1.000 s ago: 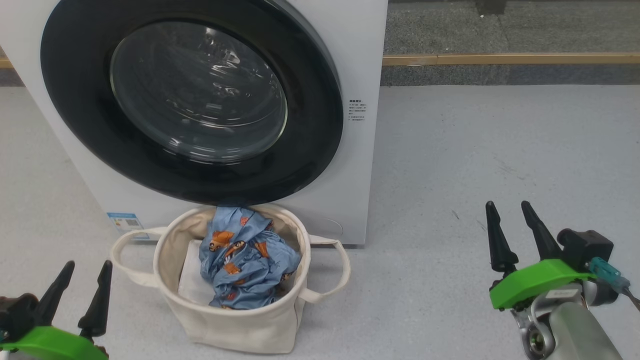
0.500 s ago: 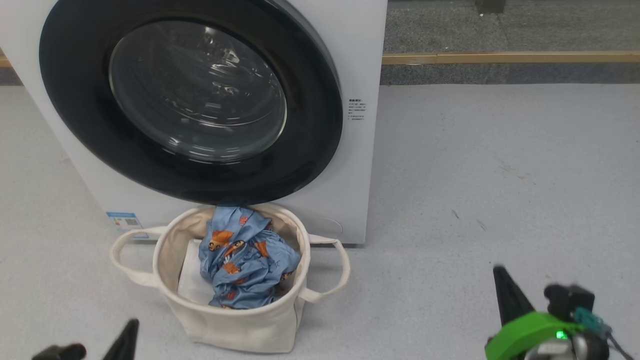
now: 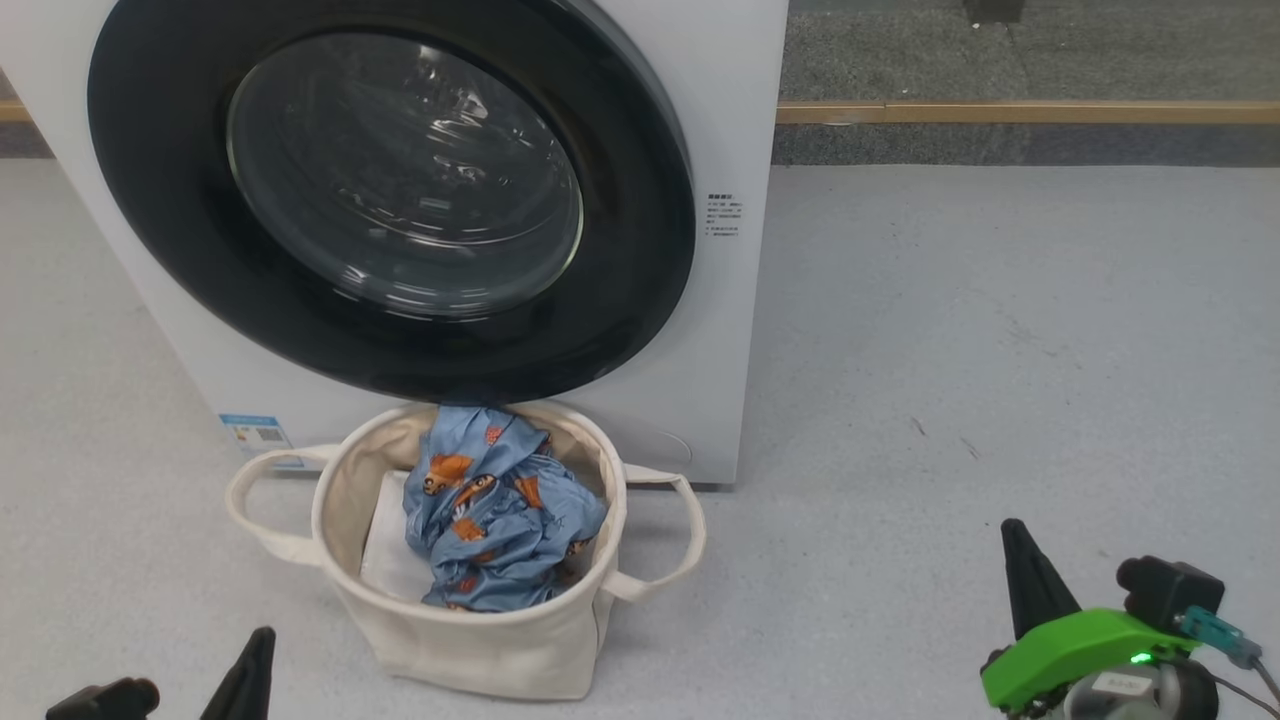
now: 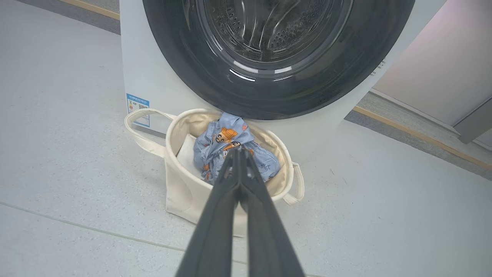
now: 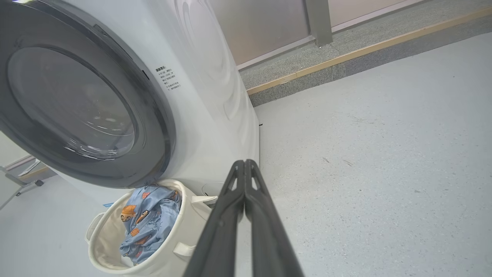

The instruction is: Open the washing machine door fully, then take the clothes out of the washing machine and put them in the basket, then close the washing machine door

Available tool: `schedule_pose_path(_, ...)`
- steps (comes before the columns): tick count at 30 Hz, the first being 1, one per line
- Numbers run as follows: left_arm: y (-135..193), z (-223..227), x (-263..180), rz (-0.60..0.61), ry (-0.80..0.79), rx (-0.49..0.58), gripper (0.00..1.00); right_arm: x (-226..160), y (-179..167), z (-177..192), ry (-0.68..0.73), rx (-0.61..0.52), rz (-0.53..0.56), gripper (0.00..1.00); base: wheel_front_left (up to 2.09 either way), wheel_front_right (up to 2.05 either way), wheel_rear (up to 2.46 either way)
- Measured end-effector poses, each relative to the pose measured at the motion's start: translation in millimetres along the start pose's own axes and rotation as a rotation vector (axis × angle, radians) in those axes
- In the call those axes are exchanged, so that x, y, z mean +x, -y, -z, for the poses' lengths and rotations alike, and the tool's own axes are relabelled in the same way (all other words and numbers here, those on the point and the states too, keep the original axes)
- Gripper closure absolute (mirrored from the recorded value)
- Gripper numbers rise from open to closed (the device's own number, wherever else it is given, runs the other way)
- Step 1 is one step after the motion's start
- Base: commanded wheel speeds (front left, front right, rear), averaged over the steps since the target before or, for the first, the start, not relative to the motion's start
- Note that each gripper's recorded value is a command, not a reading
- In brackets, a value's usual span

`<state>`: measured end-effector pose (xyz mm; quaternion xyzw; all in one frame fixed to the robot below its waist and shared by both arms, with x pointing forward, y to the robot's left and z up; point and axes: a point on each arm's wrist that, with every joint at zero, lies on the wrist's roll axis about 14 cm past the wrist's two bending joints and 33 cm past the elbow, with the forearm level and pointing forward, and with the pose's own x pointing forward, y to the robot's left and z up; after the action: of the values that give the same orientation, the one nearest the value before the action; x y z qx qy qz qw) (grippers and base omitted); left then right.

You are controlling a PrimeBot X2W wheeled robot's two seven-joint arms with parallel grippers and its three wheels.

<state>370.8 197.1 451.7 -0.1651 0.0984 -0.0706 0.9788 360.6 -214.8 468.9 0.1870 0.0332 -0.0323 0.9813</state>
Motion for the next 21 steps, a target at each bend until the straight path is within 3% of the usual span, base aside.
schedule_pose_path(21, 1.1, -1.4, 1.6, -0.043, 0.016, -0.229, 1.00, 6.3, -0.6, -4.0, 0.000, 0.219, 0.025, 1.00, 0.00, 0.00, 0.00)
